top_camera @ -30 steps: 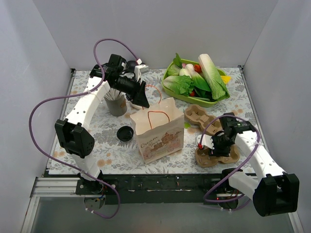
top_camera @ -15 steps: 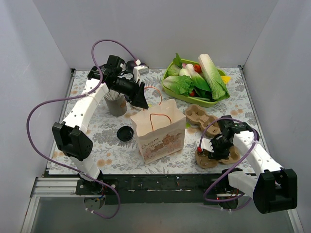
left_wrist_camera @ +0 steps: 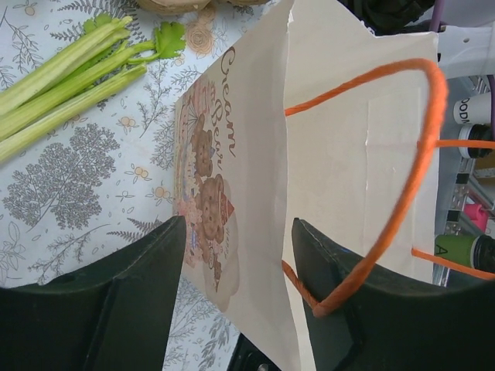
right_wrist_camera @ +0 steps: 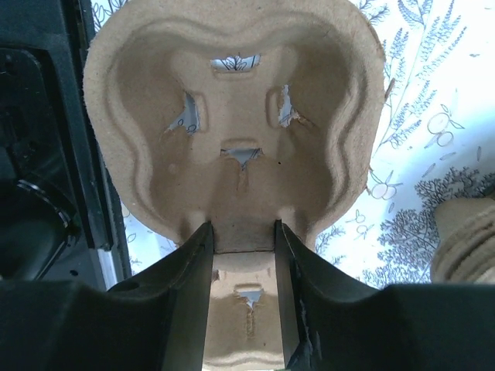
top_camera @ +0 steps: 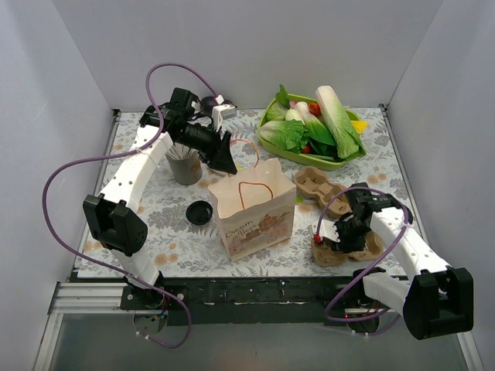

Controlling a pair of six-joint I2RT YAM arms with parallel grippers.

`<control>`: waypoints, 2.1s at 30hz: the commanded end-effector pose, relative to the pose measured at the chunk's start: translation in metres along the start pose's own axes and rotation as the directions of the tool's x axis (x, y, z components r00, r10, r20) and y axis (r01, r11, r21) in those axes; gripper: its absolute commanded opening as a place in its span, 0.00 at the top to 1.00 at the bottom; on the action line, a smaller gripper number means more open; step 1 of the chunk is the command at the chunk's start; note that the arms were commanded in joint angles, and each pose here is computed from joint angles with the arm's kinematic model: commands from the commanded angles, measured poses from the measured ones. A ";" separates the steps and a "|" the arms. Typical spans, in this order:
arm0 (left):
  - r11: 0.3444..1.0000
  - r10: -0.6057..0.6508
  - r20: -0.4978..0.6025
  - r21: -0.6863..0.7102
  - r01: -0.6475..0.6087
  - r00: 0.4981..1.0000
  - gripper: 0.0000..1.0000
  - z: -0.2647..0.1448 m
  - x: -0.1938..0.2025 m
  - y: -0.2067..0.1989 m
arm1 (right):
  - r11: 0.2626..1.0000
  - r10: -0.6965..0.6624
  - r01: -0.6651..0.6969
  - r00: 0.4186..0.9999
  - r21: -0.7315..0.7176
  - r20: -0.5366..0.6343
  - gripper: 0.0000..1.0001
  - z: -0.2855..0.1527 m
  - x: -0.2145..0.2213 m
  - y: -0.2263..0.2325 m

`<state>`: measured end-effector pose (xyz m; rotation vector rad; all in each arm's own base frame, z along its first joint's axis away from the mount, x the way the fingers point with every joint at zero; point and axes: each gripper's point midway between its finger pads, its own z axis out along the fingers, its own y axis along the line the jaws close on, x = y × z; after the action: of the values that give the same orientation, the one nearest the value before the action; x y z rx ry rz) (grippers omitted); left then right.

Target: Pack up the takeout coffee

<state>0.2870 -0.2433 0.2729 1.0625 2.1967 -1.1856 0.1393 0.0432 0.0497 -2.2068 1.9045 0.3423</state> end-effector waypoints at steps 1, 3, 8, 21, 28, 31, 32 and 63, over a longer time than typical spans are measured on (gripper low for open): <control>0.995 0.102 0.080 -0.027 -0.100 0.992 0.41 -0.019 -0.024 -0.019 | 0.999 -0.004 0.002 0.999 0.051 0.039 0.71 -0.035 -0.020 -0.017; 0.992 0.123 0.118 -0.035 -0.120 0.985 0.39 -0.025 -0.035 -0.023 | 0.998 0.030 -0.036 0.995 0.057 0.094 0.73 -0.056 -0.037 -0.019; 0.975 0.214 0.248 -0.109 -0.192 0.945 0.34 -0.047 -0.075 -0.029 | 0.961 0.062 -0.125 0.967 0.246 0.248 0.76 -0.142 -0.089 -0.064; 0.945 0.160 0.478 -0.327 0.006 0.864 0.33 -0.134 -0.105 0.010 | 0.919 -0.046 -0.324 0.483 0.227 0.875 0.85 -0.344 -0.262 -0.164; 0.909 0.156 0.512 -0.408 0.080 0.845 0.32 -0.155 -0.096 0.031 | 0.999 -0.054 0.025 0.329 0.048 0.943 0.94 -0.351 -0.329 -0.137; 0.892 0.170 0.502 -0.445 0.084 0.848 0.32 -0.158 -0.089 0.032 | 0.990 -0.010 0.140 0.315 -0.036 0.949 0.94 -0.341 -0.342 -0.115; 0.888 0.170 0.496 -0.451 0.085 0.851 0.32 -0.158 -0.087 0.033 | 0.983 -0.061 0.181 0.297 0.006 0.953 0.93 -0.341 -0.346 -0.114; 0.879 0.156 0.478 -0.466 0.099 0.864 0.30 -0.156 -0.078 0.037 | 0.987 -0.152 0.095 0.272 0.130 0.950 0.99 -0.332 -0.347 -0.095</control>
<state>0.3685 -0.1289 0.3788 0.4750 1.9269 -0.7119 0.2126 0.2838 0.4788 -1.3610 0.9712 1.2527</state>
